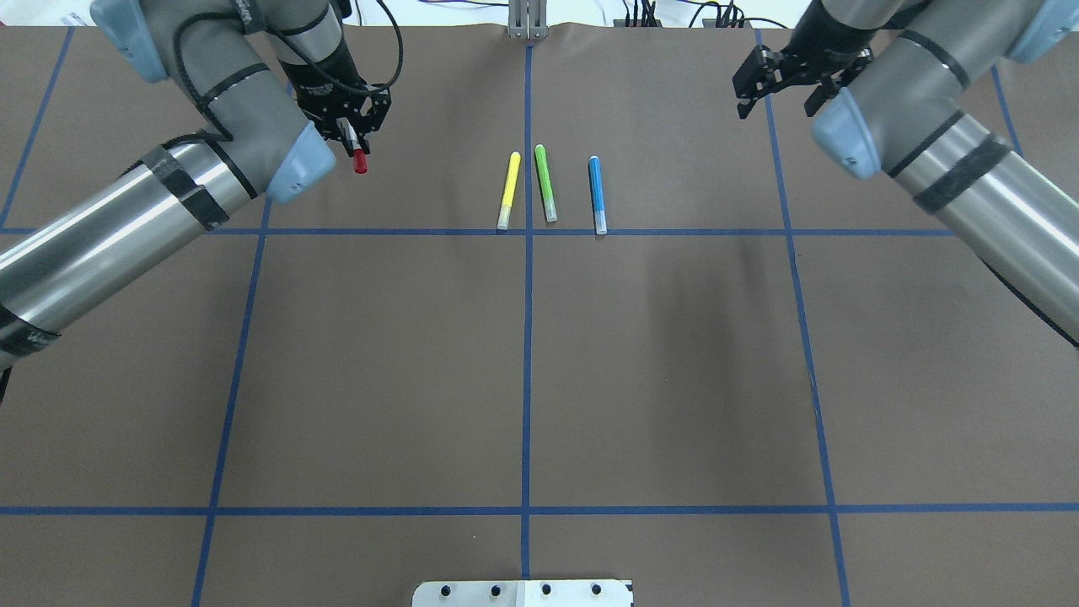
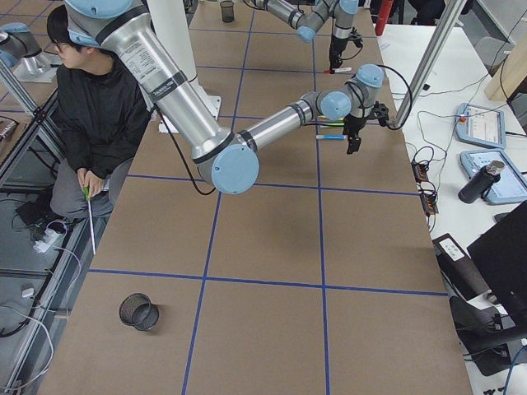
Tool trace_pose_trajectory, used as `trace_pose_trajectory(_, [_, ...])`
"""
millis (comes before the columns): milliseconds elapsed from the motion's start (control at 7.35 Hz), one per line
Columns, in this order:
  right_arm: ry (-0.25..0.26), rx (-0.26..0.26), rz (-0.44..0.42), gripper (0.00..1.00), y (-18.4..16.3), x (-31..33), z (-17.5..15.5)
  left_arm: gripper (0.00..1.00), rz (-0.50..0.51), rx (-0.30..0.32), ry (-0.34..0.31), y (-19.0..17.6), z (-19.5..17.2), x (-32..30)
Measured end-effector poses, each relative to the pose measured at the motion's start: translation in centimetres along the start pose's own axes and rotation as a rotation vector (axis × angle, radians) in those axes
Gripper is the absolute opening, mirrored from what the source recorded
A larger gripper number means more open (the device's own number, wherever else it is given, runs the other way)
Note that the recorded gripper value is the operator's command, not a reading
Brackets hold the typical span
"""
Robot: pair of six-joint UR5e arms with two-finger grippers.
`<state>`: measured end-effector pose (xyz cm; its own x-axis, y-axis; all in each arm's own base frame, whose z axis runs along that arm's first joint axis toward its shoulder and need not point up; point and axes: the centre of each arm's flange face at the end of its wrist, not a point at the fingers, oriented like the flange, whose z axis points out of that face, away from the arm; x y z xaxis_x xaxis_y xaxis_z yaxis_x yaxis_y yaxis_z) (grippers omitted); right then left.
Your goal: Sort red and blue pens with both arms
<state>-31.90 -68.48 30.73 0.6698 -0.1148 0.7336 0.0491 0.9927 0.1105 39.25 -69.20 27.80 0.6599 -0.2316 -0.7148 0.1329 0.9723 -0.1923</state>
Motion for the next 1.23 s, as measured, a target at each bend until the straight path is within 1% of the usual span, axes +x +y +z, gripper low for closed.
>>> trace_pose_trajectory(136, [0.014,0.012,-0.02,0.98,-0.8,-2.8,1.3,0.0,-0.012,0.005,-0.018,-1.3,-1.8,-3.1])
trace_pose_trajectory(272, [0.015,0.024,-0.04,0.98,-1.5,-4.8,2.7,0.0,-0.009,0.001,-0.051,-2.0,-3.8,-6.1])
trace_pose_trajectory(408, [0.013,0.032,-0.057,0.98,-2.4,-6.6,4.0,0.0,0.003,-0.019,-0.089,-2.0,-5.2,-8.1])
trace_pose_trajectory(545, [0.019,0.032,-0.062,0.98,-3.0,-9.0,5.2,0.0,0.006,-0.034,-0.117,-1.9,-6.0,-9.4])
trace_pose_trajectory(681, [0.026,0.027,-0.053,0.98,-3.1,-11.0,6.4,0.0,0.0,-0.04,-0.13,-1.7,-6.3,-10.9])
trace_pose_trajectory(953, [0.034,0.005,-0.036,0.96,-1.8,-13.6,8.7,0.0,-0.001,-0.025,-0.128,-1.7,-7.3,-12.8])
trace_pose_trajectory(1225, [0.047,-0.018,-0.019,0.96,-0.5,-14.7,11.0,0.0,0.018,-0.001,-0.113,-1.7,-9.2,-14.8])
